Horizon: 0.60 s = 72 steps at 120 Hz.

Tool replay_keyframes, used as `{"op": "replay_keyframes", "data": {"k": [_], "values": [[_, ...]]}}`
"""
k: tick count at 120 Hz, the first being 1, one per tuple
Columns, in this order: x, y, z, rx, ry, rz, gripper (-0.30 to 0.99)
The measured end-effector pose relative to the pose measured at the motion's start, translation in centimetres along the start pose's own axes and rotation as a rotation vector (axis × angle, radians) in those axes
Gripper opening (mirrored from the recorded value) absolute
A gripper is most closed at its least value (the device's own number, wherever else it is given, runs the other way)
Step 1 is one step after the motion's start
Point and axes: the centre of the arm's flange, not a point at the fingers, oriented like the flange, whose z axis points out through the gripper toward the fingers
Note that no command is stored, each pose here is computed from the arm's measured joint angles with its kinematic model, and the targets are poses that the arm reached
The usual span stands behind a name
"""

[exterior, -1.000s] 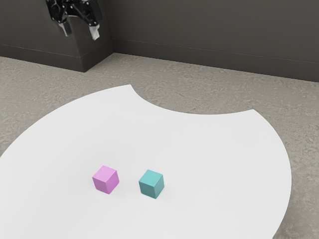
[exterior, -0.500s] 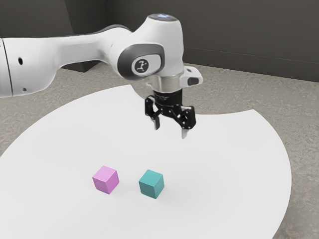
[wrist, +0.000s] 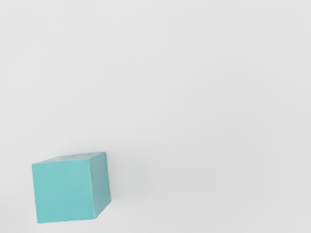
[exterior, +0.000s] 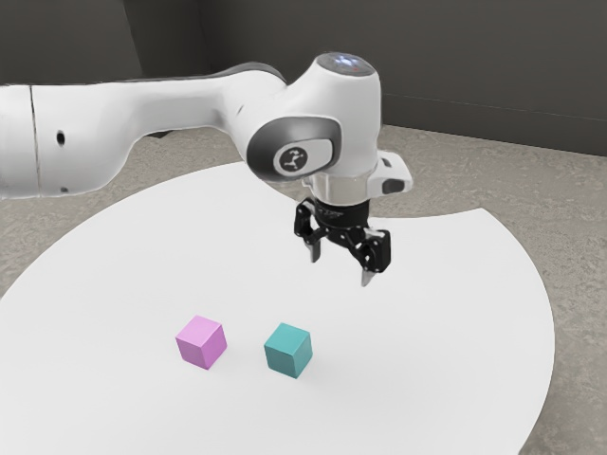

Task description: Pick up the blue block with one arm, and put the blue block on the pink block with one arm

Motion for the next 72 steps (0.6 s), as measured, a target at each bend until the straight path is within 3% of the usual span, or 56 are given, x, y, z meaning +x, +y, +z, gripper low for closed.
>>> {"op": "replay_keyframes", "data": {"k": [32, 45, 72], "values": [[1.4, -1.8, 3.5, -0.005, 0.005, -0.005, 0.69], [-0.5, -4.4, 7.7, -0.009, -0.03, -0.035, 0.69], [-1.3, -6.8, 9.6, -0.04, 0.015, -0.044, 0.69]]}}
